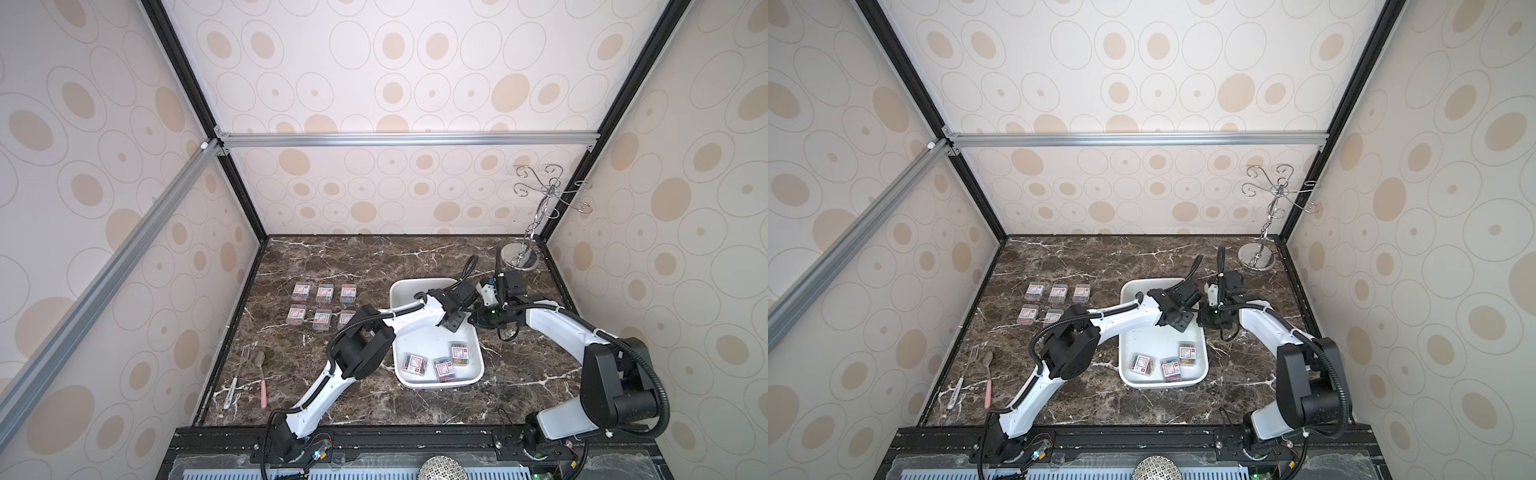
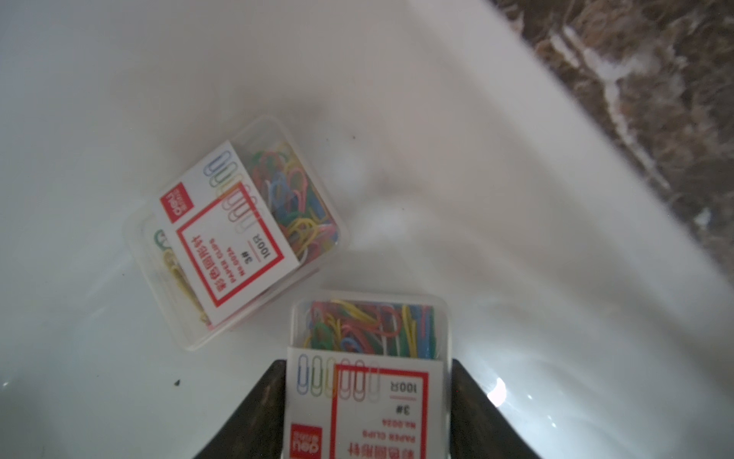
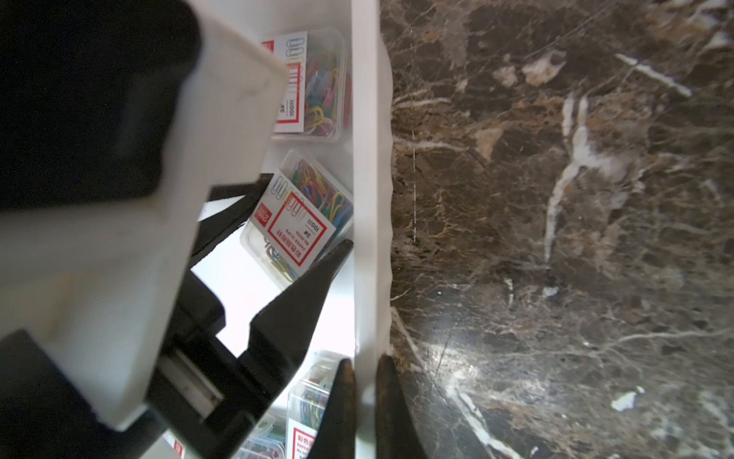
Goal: Take the paper clips out of the storage box
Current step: Pick up the boxed paper clips from the storage box.
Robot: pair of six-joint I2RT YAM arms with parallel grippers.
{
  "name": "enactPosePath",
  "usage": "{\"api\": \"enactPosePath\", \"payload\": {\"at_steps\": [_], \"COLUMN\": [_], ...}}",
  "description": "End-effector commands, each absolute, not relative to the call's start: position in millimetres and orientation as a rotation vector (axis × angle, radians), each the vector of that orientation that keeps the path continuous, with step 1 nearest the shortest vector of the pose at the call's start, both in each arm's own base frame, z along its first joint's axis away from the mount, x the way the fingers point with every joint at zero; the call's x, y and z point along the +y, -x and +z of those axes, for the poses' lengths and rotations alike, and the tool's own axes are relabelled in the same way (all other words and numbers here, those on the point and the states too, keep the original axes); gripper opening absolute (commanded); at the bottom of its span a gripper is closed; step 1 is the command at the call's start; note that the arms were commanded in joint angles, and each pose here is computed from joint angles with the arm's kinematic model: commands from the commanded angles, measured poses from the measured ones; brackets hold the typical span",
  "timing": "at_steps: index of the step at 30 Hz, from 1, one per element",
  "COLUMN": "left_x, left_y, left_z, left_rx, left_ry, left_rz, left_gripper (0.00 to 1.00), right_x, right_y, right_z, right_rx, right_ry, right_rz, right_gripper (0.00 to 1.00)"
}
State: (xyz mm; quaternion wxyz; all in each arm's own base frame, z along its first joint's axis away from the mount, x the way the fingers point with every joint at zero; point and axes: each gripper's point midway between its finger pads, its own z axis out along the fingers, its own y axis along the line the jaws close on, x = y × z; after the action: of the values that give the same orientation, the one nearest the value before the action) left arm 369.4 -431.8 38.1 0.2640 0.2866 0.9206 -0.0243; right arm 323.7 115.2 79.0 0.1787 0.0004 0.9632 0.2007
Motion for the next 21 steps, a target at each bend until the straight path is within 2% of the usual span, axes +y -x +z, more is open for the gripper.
{"api": "enactPosePath", "payload": {"at_steps": [1,21], "left_x": [-424.2,-407.5], "left_y": [-377.7,-371.4], "left_z": [44.6,85.4], "left_rx": [2.484,2.457], "left_ry": [-0.771,-0.763], "left_rz": [-0.017,-0.041], "left_gripper": [0.58,0.57], "right_x": [114.6,114.5], "right_y": [-313.8,-313.8], "right_z": [72.4,68.5], "right_rx": [2.756,2.754], "right_ry": [0.030,0.023], "right_rz": [0.555,0.557], "right_gripper": [0.07,0.07]}}
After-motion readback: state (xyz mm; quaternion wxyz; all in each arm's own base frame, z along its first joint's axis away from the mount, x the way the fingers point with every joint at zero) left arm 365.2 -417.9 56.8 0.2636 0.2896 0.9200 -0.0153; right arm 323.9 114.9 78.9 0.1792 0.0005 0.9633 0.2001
